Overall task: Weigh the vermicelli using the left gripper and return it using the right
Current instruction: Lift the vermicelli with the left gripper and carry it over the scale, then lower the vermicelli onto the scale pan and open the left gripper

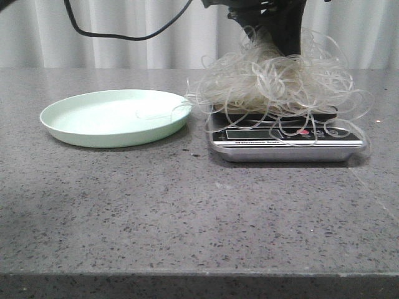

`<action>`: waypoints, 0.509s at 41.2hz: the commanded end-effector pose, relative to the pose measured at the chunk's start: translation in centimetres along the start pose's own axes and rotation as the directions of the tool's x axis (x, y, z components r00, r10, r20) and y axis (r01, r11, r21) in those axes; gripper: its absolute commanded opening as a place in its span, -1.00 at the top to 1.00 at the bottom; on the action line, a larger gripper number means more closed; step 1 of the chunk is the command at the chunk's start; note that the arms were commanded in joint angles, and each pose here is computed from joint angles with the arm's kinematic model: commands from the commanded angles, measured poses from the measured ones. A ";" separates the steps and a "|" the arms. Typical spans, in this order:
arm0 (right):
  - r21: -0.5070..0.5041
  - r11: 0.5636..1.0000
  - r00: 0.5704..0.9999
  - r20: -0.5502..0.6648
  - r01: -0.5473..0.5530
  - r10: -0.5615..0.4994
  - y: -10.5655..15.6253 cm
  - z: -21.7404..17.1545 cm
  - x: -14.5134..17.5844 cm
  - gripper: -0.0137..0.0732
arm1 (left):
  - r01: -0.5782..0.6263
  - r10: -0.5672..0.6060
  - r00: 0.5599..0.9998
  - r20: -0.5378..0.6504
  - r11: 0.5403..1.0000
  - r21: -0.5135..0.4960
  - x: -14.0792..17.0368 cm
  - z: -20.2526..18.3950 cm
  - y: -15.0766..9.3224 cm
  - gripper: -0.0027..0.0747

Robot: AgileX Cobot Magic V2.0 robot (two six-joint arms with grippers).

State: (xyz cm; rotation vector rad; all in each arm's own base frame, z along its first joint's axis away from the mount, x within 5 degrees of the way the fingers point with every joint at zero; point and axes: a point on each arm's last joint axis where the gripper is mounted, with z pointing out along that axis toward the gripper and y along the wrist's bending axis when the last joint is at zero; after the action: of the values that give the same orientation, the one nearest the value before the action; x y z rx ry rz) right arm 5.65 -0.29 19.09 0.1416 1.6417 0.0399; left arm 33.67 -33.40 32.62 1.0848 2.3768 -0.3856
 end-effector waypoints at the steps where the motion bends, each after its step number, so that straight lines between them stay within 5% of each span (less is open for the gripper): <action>1: 0.003 1.000 0.995 0.100 0.011 -0.011 0.0 -0.2 -1.1 0.34 | -0.005 0.005 0.995 0.102 1.000 0.001 -1.0 -3.7 -0.5 0.57; 6: 0.003 1.000 0.995 0.100 0.011 -0.011 0.0 -0.2 -1.1 0.34 | -0.002 0.002 0.996 0.086 1.000 0.002 -0.9 -3.7 -0.4 0.37; 14: 0.003 1.000 0.995 0.100 0.011 -0.011 0.0 -0.2 -1.1 0.34 | -0.001 0.001 0.997 0.077 1.000 0.002 -0.8 -3.7 -0.3 -0.37; 21: 0.003 1.000 0.995 0.100 0.011 -0.011 0.0 -0.2 -1.1 0.34 | -0.004 0.004 0.999 0.044 1.000 0.006 -0.6 -4.3 -0.4 -0.61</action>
State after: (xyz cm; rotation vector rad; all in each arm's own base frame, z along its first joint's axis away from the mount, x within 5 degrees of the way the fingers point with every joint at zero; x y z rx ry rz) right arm 5.65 -0.29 19.09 0.1416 1.6417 0.0399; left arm 33.39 -33.01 32.56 1.1095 2.4239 -0.3653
